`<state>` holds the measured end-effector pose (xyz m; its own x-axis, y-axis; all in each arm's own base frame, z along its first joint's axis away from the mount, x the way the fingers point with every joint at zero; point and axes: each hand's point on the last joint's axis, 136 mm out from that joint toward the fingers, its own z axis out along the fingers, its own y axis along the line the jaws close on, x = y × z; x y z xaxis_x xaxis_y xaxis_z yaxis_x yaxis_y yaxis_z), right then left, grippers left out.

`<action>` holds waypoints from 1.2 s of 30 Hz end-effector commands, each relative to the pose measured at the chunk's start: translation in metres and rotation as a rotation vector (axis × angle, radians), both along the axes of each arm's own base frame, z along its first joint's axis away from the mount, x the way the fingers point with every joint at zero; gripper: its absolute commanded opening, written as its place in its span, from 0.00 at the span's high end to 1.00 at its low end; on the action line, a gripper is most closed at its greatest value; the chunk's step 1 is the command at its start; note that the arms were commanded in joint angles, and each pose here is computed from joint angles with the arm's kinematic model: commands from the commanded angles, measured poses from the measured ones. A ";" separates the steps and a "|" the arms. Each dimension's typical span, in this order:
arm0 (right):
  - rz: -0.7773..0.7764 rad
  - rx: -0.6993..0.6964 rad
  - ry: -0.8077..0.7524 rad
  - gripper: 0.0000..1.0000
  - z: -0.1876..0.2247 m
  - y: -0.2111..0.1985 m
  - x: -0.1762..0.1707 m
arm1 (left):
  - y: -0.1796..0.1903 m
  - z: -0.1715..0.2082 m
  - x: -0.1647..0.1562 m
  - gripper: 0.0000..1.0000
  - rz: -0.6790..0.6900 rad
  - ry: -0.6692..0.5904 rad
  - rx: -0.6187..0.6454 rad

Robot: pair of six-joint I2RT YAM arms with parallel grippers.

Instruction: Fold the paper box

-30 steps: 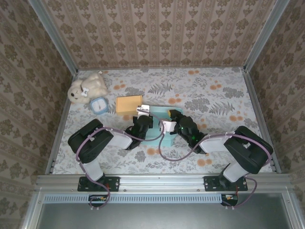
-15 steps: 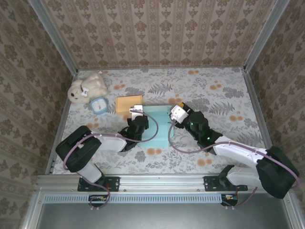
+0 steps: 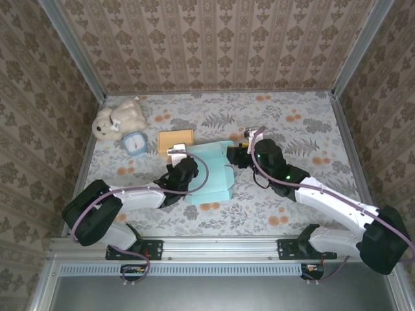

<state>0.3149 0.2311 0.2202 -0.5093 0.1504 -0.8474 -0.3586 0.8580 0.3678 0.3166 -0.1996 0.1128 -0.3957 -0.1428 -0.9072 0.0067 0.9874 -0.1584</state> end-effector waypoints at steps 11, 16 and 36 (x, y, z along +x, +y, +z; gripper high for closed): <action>0.048 0.125 0.141 0.44 -0.020 0.052 0.012 | 0.009 0.000 -0.004 1.00 0.048 -0.014 -0.018; 0.042 0.078 0.152 0.44 -0.033 0.058 0.024 | 0.007 -0.001 -0.004 1.00 0.038 -0.018 -0.018; 0.001 0.062 0.115 0.44 -0.035 0.048 0.025 | 0.002 -0.006 -0.006 1.00 0.042 -0.028 0.020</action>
<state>0.3406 0.2839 0.1653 -0.6523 0.1781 -0.7367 -0.2976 0.8337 0.4651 0.3103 -0.1949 0.1055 -0.3787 -0.1367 -0.9154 -0.0249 0.9902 -0.1376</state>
